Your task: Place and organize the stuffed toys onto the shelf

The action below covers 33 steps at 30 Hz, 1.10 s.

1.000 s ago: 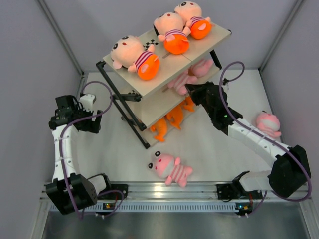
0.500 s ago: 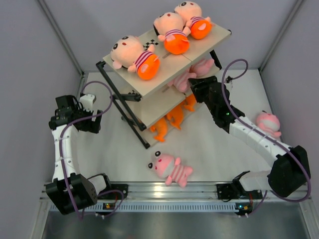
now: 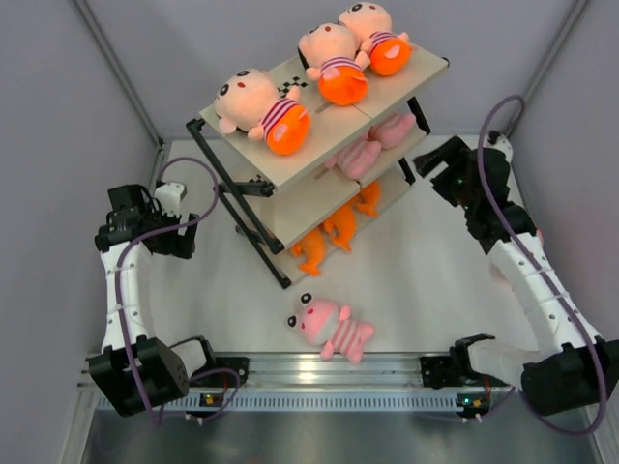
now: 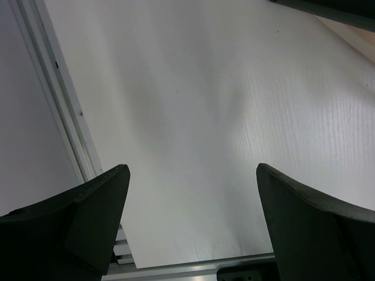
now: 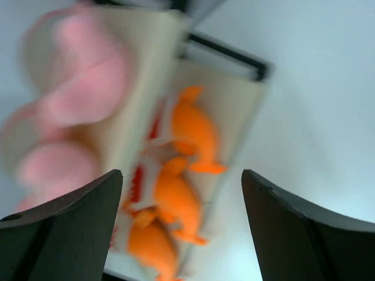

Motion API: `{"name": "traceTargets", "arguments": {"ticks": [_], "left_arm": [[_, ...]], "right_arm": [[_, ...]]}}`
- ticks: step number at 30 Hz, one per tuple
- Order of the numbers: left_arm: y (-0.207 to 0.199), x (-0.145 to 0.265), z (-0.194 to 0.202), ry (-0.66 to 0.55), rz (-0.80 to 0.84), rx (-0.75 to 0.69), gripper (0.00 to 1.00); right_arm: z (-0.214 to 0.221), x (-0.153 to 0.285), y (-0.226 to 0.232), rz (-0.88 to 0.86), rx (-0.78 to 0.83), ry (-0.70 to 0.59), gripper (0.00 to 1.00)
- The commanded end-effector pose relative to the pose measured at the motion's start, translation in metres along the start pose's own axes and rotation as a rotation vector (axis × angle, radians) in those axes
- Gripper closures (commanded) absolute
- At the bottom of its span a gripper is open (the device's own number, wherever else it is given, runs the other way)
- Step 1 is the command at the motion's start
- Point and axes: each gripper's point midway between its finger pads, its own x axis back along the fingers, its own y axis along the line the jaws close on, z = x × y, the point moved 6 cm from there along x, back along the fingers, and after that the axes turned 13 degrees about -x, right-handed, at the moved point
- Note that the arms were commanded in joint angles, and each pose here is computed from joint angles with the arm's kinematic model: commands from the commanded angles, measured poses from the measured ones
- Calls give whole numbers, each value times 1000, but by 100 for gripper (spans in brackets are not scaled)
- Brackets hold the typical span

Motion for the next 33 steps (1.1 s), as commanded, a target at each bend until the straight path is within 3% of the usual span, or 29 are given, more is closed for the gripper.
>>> {"name": "traceTargets", "arguments": {"ticks": [1, 5, 9, 16, 23, 33], "left_arm": [[2, 3, -4, -20, -9, -21, 5], [3, 4, -4, -14, -12, -29, 5], [4, 4, -4, -9, -15, -40, 5], [4, 5, -5, -8, -10, -45, 5], [4, 3, -5, -3, -5, -42, 5], [6, 6, -5, 3, -25, -35, 5]], "right_arm": [[-23, 20, -118, 287, 9, 84, 18], [-55, 54, -207, 484, -155, -132, 18], [-80, 93, -260, 625, -316, -344, 18], [-84, 126, -300, 782, -492, -586, 20], [-77, 99, -326, 722, -547, -544, 24], [-95, 67, -345, 685, -502, -423, 46]]}}
